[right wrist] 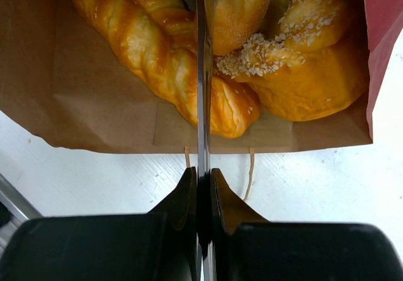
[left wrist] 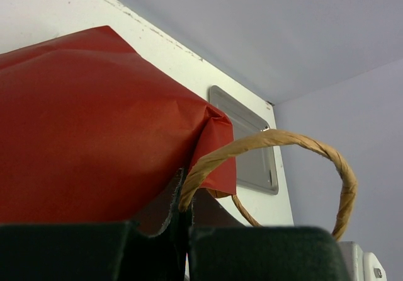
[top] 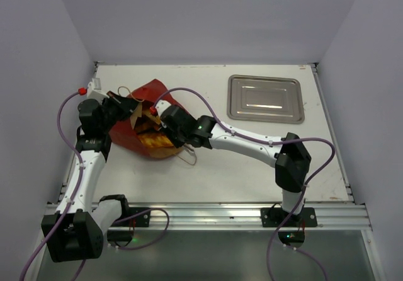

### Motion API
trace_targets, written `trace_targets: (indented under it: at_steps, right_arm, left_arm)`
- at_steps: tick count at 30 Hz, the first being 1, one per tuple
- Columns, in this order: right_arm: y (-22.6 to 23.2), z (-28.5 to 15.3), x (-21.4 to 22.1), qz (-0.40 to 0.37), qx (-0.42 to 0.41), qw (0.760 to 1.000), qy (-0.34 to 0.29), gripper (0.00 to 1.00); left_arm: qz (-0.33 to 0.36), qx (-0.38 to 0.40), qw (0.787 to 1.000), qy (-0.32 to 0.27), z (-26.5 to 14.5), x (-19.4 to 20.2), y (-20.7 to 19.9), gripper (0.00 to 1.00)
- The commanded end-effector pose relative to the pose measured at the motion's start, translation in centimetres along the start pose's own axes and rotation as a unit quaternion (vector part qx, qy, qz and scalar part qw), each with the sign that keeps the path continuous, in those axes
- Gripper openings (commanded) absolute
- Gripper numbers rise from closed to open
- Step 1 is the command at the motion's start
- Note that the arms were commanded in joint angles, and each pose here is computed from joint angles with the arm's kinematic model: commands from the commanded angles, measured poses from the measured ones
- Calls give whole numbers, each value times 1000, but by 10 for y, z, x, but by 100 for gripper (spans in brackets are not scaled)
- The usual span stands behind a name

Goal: Take the fake bread out of the paper bag

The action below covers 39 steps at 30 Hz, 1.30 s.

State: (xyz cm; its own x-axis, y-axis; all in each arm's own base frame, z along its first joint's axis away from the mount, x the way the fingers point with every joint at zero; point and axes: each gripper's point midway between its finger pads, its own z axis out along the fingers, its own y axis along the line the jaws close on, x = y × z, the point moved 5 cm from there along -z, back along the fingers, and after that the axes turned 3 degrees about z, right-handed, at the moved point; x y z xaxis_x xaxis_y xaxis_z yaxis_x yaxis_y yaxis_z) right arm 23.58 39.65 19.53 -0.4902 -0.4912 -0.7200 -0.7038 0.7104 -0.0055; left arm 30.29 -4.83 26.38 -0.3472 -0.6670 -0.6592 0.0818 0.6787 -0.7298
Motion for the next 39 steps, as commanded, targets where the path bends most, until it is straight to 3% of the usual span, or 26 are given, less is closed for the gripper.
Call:
trace_targets:
  at_steps: [1,23,39]
  right_arm:
    - [-5,-26,-34,18,-8,998,-53,0]
    - [-13,-80,-55,18,-113,988,-106,0]
    - [-38,-117,2,-68,-113,990,-56,0]
  left_arm:
    - [11,27,999,-25,-3,-9,-13,0]
    - [16,19,999,-36,2,-17,-13,0]
    - [22,19,998,-49,3,-31,-23,0]
